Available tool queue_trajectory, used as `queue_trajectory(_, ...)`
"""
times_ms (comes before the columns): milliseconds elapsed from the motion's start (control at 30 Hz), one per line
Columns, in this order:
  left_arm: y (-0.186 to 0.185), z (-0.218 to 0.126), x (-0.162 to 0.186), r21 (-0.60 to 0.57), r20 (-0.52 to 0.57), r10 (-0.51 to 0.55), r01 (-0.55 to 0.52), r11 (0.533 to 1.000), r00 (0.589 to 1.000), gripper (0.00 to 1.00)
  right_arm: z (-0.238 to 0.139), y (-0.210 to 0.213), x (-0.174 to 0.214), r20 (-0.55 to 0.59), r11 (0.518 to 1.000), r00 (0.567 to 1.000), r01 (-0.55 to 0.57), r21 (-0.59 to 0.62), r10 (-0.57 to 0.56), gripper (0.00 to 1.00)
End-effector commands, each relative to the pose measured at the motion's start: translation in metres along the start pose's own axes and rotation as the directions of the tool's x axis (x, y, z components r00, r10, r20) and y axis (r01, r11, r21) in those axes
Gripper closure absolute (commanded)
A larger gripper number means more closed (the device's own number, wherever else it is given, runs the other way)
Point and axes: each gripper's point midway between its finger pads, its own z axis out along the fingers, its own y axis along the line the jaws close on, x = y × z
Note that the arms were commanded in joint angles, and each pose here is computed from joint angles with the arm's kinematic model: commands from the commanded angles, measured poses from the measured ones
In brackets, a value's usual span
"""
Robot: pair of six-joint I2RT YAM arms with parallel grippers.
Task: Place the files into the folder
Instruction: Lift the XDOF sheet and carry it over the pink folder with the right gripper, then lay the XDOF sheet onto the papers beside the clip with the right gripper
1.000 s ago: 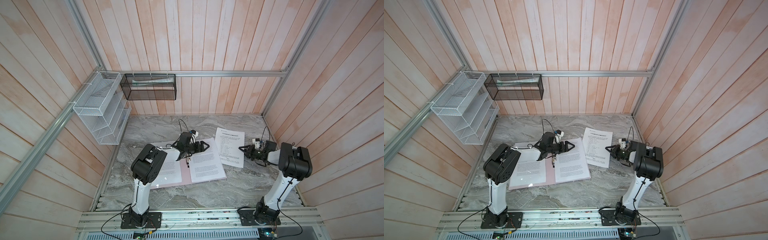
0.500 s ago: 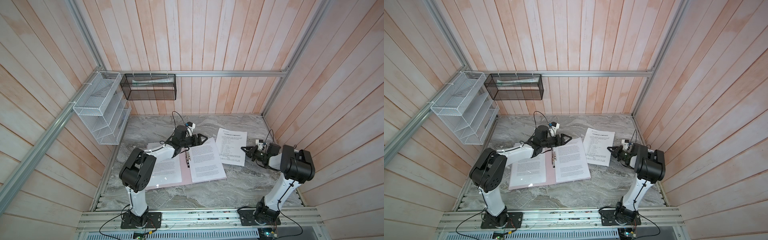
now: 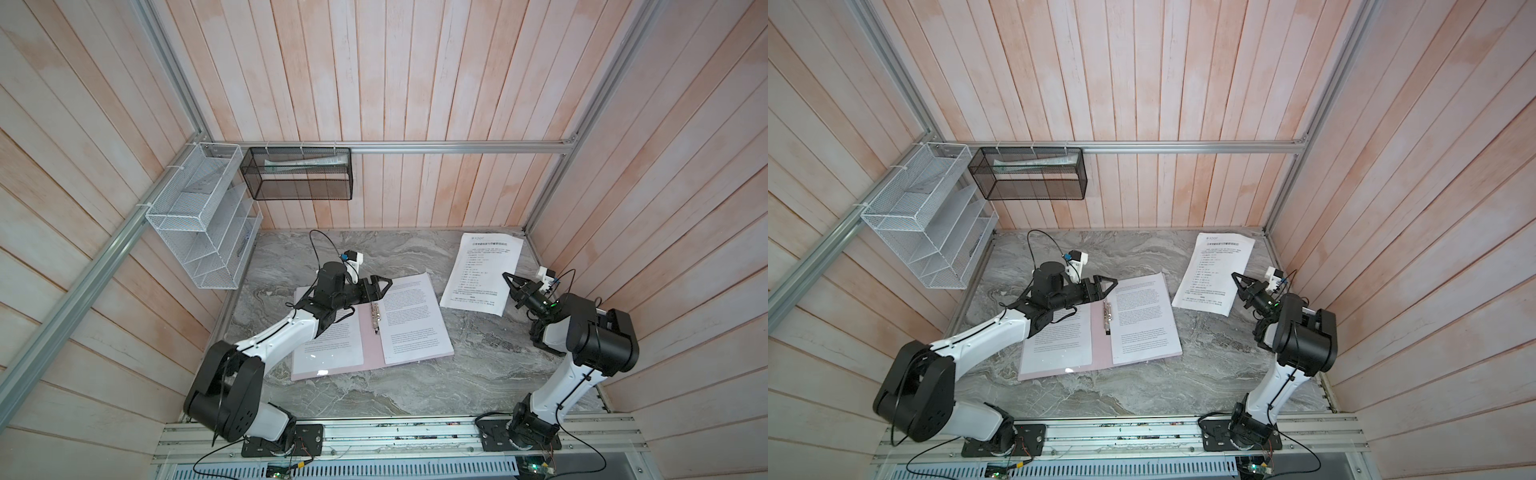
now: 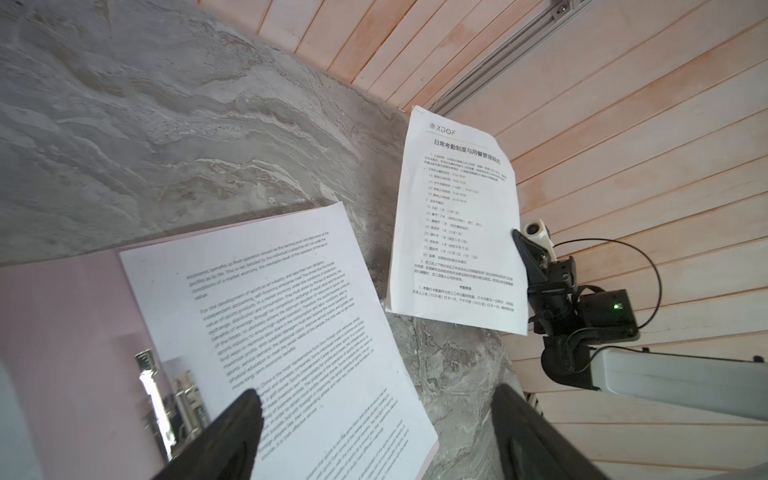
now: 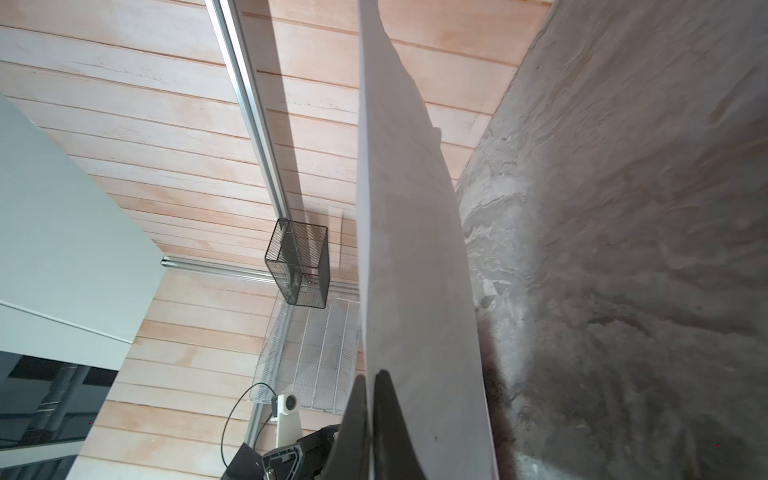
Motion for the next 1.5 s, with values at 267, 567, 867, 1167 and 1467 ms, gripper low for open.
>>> queue_trajectory(267,0.026,-0.092,0.017,-0.223,0.103,0.043,-0.019,0.975,0.994,0.09,0.044,0.112,0.062,-0.078,0.897,0.893,0.442,-0.028,-0.443,1.0)
queue_trajectory(567,0.029,-0.104,0.026,-0.213,0.121,0.037,-0.01,0.977,0.992,0.09,0.087,0.123,0.145,-0.362,0.907,0.831,0.388,-0.166,-0.422,1.0)
queue_trajectory(867,0.036,-0.101,0.038,-0.2,0.119,0.011,0.013,0.98,0.993,0.1,0.116,0.072,0.203,-0.575,0.945,0.753,0.295,-0.139,-0.32,1.0)
queue_trajectory(1167,0.044,-0.099,0.045,-0.221,0.102,0.009,0.014,0.975,0.995,0.1,0.098,-0.011,0.209,-0.652,0.97,0.742,0.241,0.045,-0.154,1.0)
queue_trajectory(1467,0.046,-0.096,0.042,-0.235,0.094,0.015,0.008,0.972,0.995,0.1,0.089,-0.039,0.21,-0.664,0.961,0.741,0.247,0.127,-0.103,1.0)
